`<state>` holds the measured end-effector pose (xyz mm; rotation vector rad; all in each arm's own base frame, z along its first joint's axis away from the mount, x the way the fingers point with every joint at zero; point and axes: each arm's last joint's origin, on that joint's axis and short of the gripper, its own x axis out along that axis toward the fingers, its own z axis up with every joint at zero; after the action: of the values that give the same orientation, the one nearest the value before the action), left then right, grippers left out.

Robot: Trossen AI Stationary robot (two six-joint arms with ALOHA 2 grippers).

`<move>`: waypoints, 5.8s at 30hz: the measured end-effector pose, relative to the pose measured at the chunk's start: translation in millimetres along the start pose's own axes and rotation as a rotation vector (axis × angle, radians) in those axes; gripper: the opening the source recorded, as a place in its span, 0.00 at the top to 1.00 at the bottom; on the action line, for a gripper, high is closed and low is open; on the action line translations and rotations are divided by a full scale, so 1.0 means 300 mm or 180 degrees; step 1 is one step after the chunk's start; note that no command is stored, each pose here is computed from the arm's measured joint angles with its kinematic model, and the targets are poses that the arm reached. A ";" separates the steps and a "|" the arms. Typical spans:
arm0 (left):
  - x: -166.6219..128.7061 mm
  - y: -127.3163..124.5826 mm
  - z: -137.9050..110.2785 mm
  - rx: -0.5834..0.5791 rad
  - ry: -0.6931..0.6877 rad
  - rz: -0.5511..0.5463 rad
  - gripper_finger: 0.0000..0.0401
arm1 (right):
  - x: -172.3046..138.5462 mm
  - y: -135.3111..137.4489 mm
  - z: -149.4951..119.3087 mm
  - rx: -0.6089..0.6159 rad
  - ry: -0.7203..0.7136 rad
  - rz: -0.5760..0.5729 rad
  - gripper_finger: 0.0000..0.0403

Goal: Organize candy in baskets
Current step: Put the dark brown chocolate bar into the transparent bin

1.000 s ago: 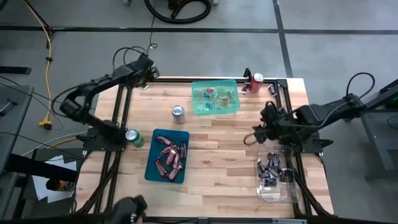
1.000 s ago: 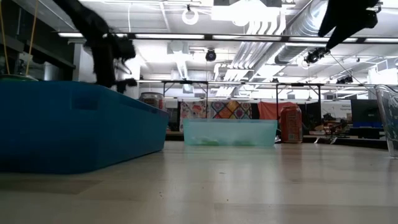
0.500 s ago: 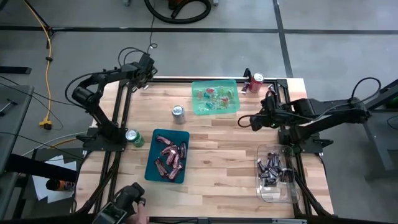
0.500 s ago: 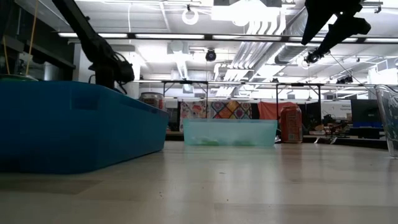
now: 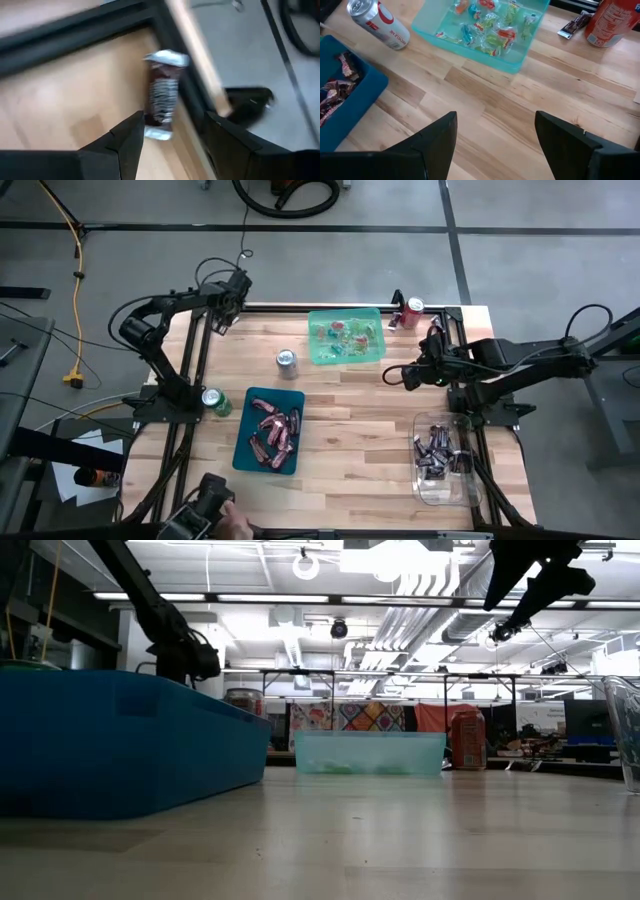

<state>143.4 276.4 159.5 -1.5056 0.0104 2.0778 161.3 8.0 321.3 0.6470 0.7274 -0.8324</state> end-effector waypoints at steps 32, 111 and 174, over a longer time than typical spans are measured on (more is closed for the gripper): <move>0.021 0.041 -0.128 0.0049 0.0275 0.0255 0.97 | 0.000 0.001 -0.001 -0.0081 0.0021 0.0013 0.35; -0.196 0.152 -0.338 0.1648 0.0632 -0.0412 0.82 | -0.001 0.005 0.005 -0.0153 -0.0097 0.0024 0.35; -0.968 0.392 -0.408 0.3965 0.2079 -0.5381 0.99 | -0.029 0.316 0.121 -0.2138 -0.1513 0.2753 0.36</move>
<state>257.4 11.1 332.3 -0.6529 0.1701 0.0148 246.9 33.4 370.3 0.0949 0.2028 0.0905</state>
